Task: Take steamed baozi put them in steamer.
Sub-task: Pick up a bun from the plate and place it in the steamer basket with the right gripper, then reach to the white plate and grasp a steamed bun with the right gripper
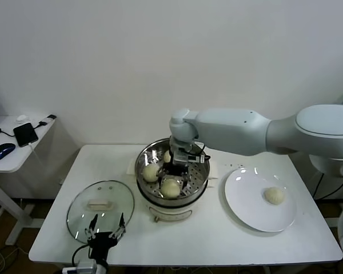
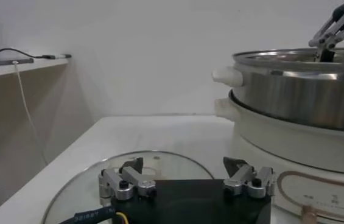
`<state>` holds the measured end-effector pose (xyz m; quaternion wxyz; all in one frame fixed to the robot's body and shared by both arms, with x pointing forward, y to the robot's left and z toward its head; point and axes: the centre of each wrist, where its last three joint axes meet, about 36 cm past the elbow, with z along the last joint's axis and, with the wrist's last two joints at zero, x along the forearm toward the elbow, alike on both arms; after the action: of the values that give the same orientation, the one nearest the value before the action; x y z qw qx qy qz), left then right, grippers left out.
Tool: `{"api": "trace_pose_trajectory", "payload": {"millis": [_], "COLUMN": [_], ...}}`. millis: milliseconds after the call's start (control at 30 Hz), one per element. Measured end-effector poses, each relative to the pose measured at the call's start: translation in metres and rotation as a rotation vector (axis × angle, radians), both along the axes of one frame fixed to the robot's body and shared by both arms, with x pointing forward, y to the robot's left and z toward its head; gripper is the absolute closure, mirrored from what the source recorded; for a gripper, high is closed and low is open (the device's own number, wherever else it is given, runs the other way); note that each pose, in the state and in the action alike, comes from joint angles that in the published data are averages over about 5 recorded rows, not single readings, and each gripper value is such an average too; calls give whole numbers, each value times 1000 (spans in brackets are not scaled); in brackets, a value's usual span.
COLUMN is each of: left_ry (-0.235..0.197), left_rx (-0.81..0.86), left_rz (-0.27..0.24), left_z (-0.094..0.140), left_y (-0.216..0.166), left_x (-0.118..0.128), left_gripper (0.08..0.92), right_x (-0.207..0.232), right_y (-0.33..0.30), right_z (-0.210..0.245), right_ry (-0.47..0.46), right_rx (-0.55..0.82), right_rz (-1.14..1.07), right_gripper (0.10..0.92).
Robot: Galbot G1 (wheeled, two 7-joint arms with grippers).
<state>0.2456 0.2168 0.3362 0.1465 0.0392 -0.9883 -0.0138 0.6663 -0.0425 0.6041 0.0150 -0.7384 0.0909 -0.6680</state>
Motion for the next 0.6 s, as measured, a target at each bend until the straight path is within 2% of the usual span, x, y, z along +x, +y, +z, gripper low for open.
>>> {"api": "trace_pose_trajectory", "payload": {"millis": [267, 467, 600], "left_ry": [-7, -14, -19], "left_rx": [-1, 0, 0], "left_rz": [-6, -12, -10], "left_z": [3, 4, 4], "left_y": [-2, -2, -2], "left_x": [-1, -1, 1], "left_gripper": [177, 177, 177], "right_x": [30, 39, 29], "right_y": [-69, -176, -257], "right_z": [63, 103, 101], "right_ry": [-30, -77, -86], "right_rx": [48, 67, 50], "right_rz": [-221, -599, -861], "right_gripper": [200, 199, 200]}}
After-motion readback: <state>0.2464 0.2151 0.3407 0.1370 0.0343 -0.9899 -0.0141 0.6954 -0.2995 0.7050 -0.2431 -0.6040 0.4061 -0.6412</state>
